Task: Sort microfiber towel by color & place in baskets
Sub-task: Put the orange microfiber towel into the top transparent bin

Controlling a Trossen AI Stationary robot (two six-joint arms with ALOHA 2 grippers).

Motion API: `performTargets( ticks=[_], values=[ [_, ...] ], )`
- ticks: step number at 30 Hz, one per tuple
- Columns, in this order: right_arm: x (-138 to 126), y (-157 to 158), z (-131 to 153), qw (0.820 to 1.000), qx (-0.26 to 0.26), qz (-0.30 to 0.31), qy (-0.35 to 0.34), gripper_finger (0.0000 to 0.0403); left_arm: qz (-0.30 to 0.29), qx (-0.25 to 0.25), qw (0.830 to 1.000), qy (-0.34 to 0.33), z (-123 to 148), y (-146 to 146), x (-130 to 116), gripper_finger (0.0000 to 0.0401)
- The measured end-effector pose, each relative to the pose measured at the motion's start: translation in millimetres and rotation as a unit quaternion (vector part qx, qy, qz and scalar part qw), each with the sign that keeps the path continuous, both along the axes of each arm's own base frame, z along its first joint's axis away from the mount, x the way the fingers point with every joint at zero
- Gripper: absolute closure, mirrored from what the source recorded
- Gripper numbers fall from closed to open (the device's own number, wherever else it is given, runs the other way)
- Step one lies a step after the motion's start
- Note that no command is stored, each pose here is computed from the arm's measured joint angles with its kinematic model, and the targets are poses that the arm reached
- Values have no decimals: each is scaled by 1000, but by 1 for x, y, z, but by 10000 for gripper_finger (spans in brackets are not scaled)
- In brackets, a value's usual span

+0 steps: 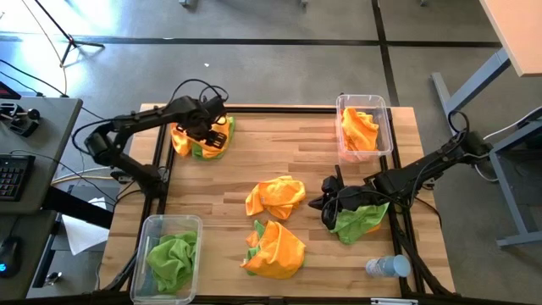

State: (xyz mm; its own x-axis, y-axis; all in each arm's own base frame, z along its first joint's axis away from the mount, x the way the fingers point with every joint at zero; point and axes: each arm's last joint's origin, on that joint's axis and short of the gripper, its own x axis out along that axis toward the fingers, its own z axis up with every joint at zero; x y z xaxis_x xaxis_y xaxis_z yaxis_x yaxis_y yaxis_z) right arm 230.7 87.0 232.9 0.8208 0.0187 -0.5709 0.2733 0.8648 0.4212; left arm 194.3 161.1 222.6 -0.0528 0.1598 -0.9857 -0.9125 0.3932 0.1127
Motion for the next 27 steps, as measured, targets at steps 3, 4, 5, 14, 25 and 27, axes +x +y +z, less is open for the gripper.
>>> performTargets(
  ticks=[3, 4, 5, 14, 25, 27],
  values=[
    [0, 0, 0, 1000, 0, 0, 0, 403, 0, -6, 1000, 13, -7, 2, 3, 238],
    [0, 0, 0, 1000, 0, 0, 0, 403, 0, -9, 1000, 17, -10, 3, 4, 238],
    [0, 0, 0, 1000, -2, 1, 1, 403, 0, -12, 1000, 22, -12, 4, 5, 238],
    [0, 0, 0, 1000, -4, 2, 1, 403, 7, -2, 997, 71, -27, 9, 9, 238],
    [0, 0, 0, 1000, -8, -4, -1, 403, -6, 2, 998, 65, -21, 3, 9, 238],
    [0, 0, 0, 1000, -8, -4, -1, 403, -13, 10, 998, 56, -14, -3, 9, 238]
  ],
)
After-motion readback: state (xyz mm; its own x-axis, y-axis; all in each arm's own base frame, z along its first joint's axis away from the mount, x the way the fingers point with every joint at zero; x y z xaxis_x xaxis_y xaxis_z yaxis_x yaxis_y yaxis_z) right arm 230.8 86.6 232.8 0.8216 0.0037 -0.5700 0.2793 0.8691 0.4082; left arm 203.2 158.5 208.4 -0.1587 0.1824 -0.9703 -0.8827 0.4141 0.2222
